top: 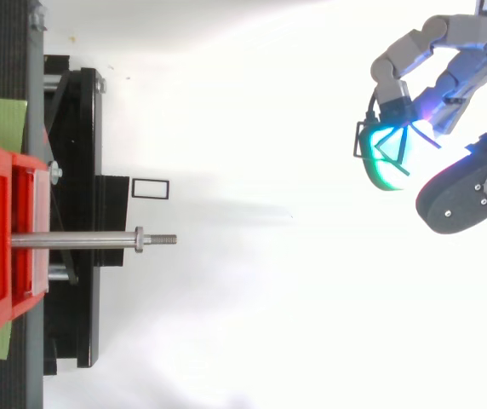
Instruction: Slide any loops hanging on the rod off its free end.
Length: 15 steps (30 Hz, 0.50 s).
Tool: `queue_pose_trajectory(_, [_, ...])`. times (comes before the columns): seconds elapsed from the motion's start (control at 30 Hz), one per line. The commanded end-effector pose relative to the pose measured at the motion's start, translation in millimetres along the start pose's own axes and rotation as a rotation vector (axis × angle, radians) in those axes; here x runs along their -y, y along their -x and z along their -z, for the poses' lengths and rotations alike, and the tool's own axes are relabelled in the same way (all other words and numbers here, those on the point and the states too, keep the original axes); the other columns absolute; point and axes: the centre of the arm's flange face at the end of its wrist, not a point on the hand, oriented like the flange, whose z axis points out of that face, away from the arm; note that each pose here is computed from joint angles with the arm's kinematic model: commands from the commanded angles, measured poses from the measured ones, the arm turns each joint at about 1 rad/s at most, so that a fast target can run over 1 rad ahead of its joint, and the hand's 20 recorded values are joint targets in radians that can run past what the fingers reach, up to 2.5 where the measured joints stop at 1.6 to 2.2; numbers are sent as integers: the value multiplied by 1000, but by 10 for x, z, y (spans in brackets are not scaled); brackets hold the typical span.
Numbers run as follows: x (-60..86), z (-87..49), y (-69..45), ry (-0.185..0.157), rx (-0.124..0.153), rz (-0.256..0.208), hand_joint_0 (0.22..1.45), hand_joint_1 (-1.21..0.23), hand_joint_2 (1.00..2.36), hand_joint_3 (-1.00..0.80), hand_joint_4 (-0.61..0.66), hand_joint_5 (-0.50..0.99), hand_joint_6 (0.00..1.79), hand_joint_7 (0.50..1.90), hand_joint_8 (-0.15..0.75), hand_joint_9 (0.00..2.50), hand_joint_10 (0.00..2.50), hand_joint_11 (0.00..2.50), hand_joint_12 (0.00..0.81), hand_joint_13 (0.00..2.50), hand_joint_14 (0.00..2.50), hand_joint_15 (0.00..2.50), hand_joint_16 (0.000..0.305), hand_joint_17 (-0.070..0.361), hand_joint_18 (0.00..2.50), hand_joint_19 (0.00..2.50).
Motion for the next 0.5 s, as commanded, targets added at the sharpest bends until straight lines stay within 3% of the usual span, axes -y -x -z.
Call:
queue_pose_trajectory(0.0, [-4,0,-1,1,0,-1,631,-705,1017,-318,115,-226,800,1244,275,994,16,597,252,868,7,168,47,105,851,347])
queue_pose_trajectory(0.33, [-23,39,5,3,-25,2,631,-685,1013,-369,113,-231,794,1228,269,1143,23,1084,255,878,8,187,46,104,850,343])
queue_pose_trajectory(0.47, [-32,58,8,0,-26,2,629,-683,1013,-367,110,-231,792,1246,267,1122,22,1010,253,878,7,177,46,104,852,349])
